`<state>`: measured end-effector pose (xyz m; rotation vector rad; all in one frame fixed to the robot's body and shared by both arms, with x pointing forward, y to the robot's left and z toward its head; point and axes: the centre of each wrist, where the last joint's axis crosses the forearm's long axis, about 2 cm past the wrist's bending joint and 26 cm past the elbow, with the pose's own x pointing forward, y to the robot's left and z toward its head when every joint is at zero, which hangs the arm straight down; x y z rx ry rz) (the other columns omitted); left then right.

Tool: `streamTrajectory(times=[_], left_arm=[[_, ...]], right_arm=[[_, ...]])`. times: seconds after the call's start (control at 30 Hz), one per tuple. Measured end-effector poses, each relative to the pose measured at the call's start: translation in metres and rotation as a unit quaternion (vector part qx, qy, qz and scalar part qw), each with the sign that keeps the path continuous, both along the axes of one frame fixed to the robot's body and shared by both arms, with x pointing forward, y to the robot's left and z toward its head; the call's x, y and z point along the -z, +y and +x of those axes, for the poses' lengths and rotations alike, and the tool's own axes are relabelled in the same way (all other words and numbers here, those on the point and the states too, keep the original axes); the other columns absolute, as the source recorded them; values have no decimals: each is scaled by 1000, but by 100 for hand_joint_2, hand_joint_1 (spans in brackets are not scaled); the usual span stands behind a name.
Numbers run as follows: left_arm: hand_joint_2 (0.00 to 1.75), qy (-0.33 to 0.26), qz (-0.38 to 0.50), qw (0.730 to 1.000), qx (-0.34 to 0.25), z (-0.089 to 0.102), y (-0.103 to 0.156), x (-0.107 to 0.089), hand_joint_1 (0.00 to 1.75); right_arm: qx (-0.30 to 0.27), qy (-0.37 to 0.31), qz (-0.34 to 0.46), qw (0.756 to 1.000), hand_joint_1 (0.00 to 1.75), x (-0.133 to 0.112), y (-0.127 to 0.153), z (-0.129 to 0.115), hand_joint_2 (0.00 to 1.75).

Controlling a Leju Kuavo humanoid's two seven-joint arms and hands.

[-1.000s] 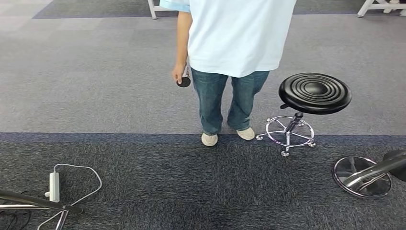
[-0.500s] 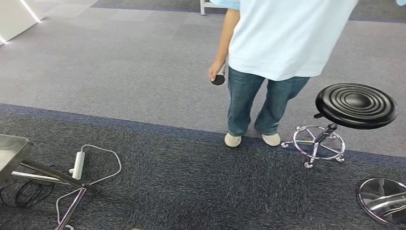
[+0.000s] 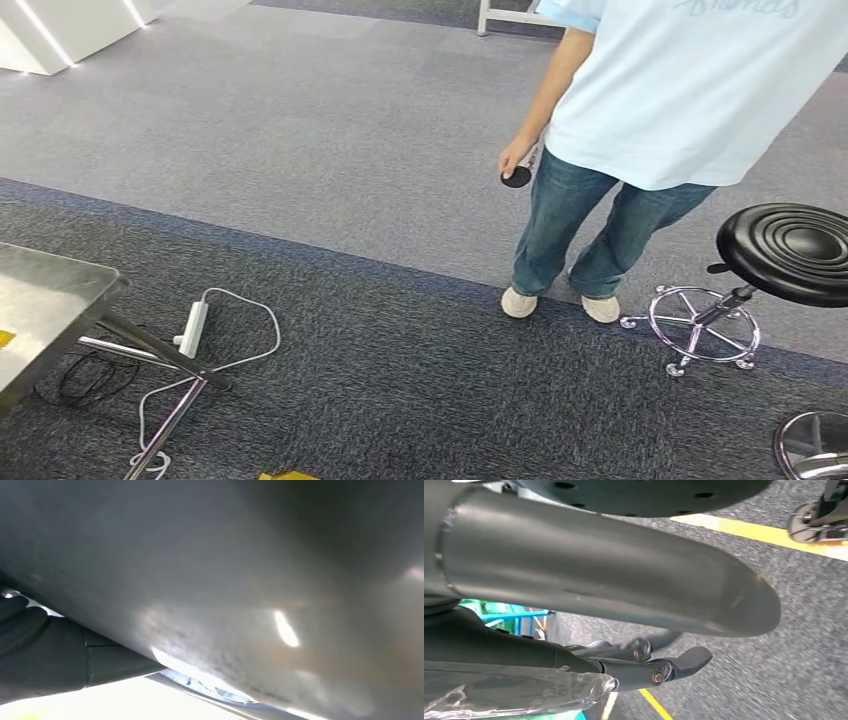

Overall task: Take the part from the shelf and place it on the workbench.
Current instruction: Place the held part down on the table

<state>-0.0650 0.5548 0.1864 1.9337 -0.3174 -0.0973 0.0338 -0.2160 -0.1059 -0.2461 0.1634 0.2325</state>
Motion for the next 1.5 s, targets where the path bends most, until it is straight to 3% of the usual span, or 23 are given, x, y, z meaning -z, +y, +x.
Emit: streamTrajectory(times=[0.33,0.87,1.27,1.5], left_arm=[[175,-2,5,1000,18,-1,1,-1,175],[175,12,20,976,217,16,0,-7,175],[175,21,31,968,246,44,18,-23,175],[175,25,36,968,247,59,26,-19,175]], right_arm=[[1,-1,1,1000,0,0,1,1,0],[-1,-2,2,1000,0,0,2,3,0],[-3,0,16,1000,0,-1,2,5,0],[0,1,22,1000,0,-1,5,6,0]])
